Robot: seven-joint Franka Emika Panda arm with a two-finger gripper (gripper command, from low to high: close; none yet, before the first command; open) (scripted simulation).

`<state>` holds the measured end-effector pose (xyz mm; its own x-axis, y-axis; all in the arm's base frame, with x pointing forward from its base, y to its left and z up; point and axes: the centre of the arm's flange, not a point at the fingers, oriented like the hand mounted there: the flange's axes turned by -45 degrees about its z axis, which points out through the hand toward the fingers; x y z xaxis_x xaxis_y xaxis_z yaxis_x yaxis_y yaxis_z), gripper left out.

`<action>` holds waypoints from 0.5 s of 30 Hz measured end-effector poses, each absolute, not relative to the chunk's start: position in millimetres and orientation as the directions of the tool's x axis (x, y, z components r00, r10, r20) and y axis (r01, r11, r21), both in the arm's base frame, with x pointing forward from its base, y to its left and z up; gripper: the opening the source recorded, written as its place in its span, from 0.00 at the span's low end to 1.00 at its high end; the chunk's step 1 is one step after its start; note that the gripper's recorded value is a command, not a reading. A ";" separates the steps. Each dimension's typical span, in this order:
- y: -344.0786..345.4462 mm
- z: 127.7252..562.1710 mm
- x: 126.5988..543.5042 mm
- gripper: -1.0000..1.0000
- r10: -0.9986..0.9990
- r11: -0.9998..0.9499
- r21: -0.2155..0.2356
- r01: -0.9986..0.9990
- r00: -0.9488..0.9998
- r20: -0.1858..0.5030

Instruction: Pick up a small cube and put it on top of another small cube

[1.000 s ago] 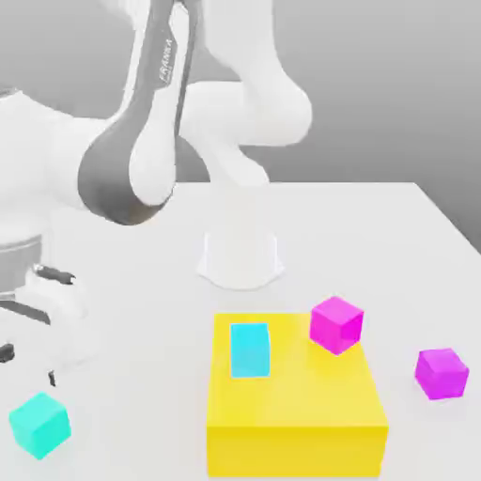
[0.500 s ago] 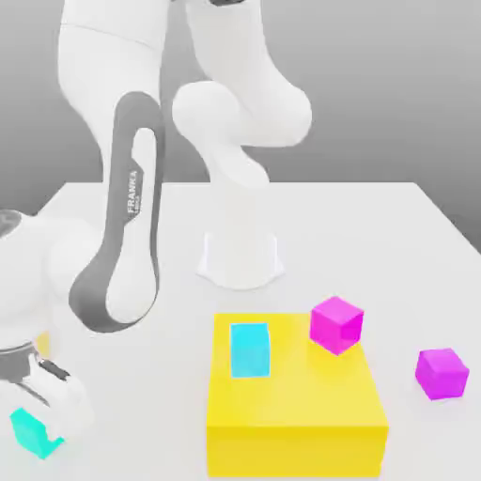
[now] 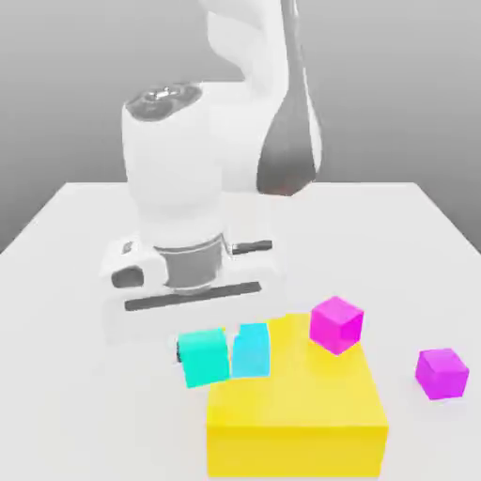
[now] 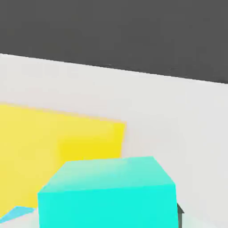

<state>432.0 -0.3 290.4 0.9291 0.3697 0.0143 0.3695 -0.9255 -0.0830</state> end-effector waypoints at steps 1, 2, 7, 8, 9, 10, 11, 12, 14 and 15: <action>14.3 297.2 424.7 0.00 0.436 -0.896 -0.080 0.436 0.900 0.017; 30.4 303.8 416.6 0.00 0.504 -0.860 -0.076 0.504 0.863 0.020; 105.4 332.0 365.2 0.00 0.800 -0.599 -0.033 0.800 0.600 0.017; 118.0 336.7 353.1 0.00 0.845 -0.534 -0.022 0.845 0.535 0.012; 126.8 336.6 344.3 0.00 0.875 -0.485 -0.013 0.875 0.485 0.007; 131.3 330.2 340.3 0.00 0.888 -0.459 -0.008 0.888 0.459 0.004; 133.6 320.8 338.6 0.00 0.895 -0.446 -0.006 0.895 0.446 0.002; 134.7 310.0 337.7 0.00 0.898 -0.440 -0.005 0.898 0.440 0.001; 135.0 286.6 336.2 0.00 0.900 -0.435 -0.003 0.900 0.435 0.000; 134.9 279.7 335.5 1.00 0.901 -0.434 -0.002 0.901 0.434 0.000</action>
